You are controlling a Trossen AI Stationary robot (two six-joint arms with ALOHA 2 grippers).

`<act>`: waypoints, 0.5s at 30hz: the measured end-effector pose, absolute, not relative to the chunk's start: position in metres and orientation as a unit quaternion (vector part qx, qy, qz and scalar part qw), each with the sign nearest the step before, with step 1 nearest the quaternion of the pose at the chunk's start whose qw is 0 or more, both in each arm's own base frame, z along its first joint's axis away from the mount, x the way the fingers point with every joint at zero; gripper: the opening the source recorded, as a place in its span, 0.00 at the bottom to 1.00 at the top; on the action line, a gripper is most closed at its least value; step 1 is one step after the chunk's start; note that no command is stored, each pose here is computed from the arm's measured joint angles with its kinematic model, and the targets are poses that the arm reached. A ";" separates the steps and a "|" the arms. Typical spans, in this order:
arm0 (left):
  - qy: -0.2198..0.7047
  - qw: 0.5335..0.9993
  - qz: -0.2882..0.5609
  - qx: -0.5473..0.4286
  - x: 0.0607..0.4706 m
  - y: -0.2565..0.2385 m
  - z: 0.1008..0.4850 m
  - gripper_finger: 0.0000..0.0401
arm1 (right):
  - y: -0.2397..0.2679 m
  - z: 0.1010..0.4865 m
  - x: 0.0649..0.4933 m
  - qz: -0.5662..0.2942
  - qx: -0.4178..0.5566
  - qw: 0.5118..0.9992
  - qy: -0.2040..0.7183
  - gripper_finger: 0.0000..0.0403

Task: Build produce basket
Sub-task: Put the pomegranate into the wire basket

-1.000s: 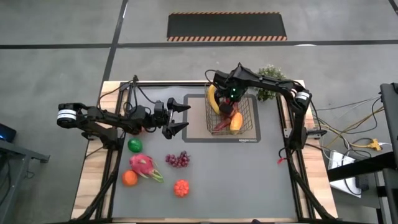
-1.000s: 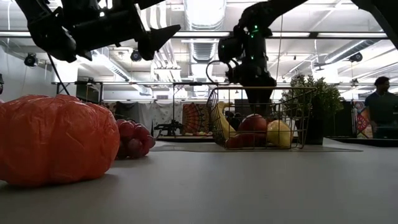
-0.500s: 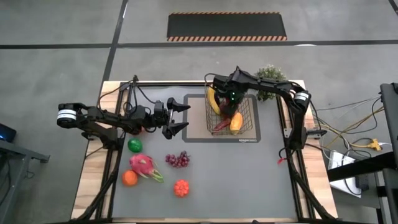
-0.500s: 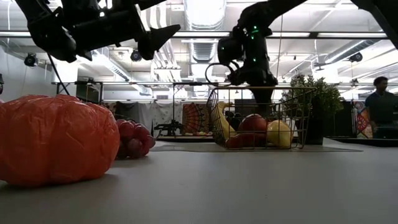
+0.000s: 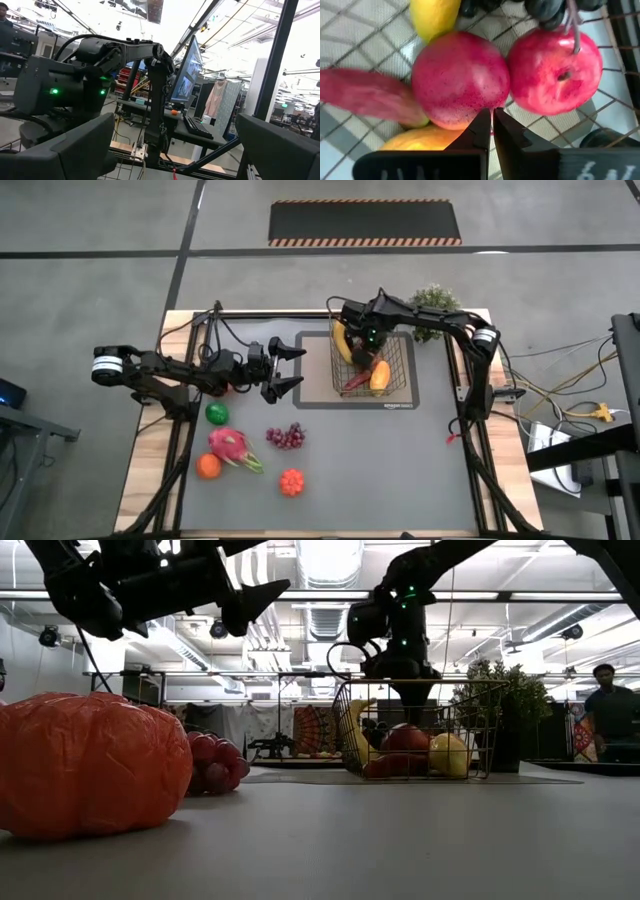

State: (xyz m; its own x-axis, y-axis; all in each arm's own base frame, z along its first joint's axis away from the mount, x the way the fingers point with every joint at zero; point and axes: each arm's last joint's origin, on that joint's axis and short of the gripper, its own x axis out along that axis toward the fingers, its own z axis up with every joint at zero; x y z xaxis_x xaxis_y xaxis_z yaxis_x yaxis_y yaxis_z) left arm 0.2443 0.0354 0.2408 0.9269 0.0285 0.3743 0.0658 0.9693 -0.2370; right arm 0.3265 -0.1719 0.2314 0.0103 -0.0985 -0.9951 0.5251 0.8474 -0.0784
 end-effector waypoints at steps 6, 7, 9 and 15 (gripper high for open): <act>-0.191 0.974 -0.009 -0.122 0.244 0.035 0.241 0.99 | -0.168 0.247 0.317 -0.237 0.157 0.689 0.667 0.03; -0.191 0.974 -0.009 -0.120 0.244 0.035 0.241 0.99 | -0.167 0.247 0.316 -0.238 0.158 0.684 0.671 0.03; -0.191 0.974 -0.009 -0.120 0.244 0.035 0.241 0.99 | -0.166 0.244 0.314 -0.240 0.163 0.675 0.678 0.03; -0.191 0.974 -0.009 -0.120 0.244 0.035 0.241 0.99 | -0.165 0.222 0.314 -0.241 0.164 0.677 0.676 0.03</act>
